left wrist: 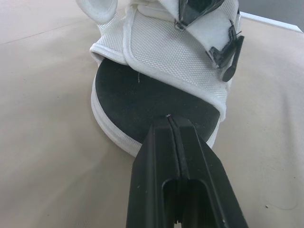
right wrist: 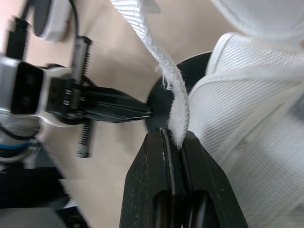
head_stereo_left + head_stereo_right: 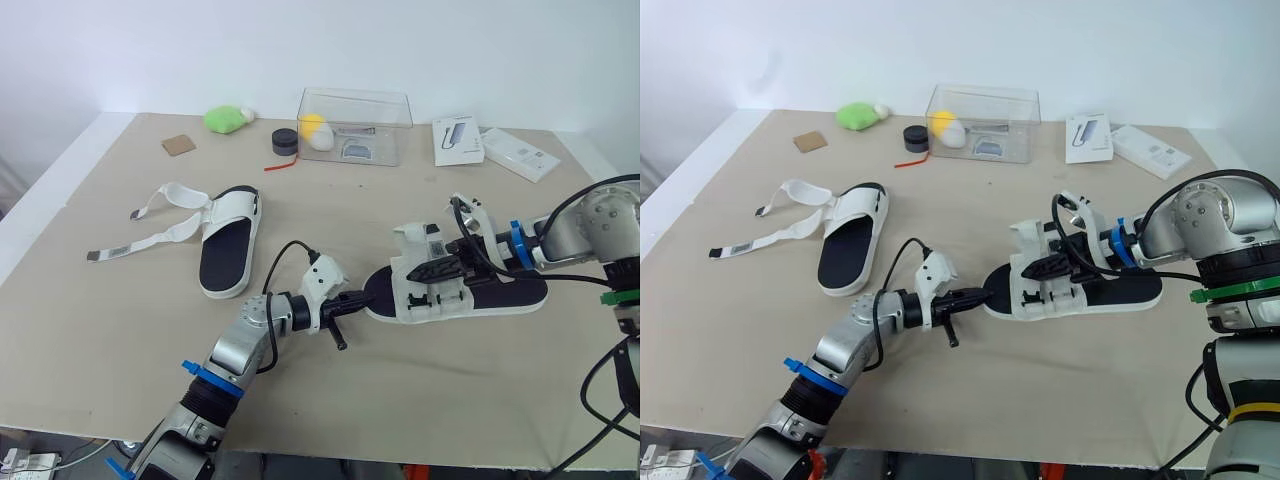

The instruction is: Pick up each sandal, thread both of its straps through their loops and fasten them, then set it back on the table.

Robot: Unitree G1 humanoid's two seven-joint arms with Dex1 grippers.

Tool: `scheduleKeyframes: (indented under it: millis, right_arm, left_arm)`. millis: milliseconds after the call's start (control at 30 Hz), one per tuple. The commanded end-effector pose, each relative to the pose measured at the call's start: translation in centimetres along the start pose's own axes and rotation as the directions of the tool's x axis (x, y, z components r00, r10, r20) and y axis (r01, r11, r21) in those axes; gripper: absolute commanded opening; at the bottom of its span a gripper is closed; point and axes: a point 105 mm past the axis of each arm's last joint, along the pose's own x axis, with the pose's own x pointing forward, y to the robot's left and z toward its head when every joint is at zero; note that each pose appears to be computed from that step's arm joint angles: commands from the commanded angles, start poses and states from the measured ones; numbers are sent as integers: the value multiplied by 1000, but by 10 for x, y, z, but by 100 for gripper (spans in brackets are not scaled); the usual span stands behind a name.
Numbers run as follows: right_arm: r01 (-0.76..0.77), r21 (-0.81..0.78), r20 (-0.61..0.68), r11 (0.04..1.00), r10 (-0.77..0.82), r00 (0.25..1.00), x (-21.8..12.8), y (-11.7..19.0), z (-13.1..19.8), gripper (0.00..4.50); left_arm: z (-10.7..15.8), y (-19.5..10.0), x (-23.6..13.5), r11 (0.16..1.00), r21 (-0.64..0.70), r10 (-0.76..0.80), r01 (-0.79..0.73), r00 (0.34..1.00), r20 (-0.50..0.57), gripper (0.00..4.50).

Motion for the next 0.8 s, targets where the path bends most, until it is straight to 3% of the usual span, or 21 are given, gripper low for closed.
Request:
scheduleKeyframes:
  millis: [33, 800]
  right_arm:
    - [19, -44, -24, 999, -20, 1000, -1, -2, -6, 6]
    - [-52, -280, -88, 958, 28, 996, 2, 4, -17, 6]
  left_arm:
    - [-18, -2, -2, 999, -31, 8, -10, 998, -64, 0]
    - [-18, -1, -1, 999, -33, 11, -13, 998, -63, 0]
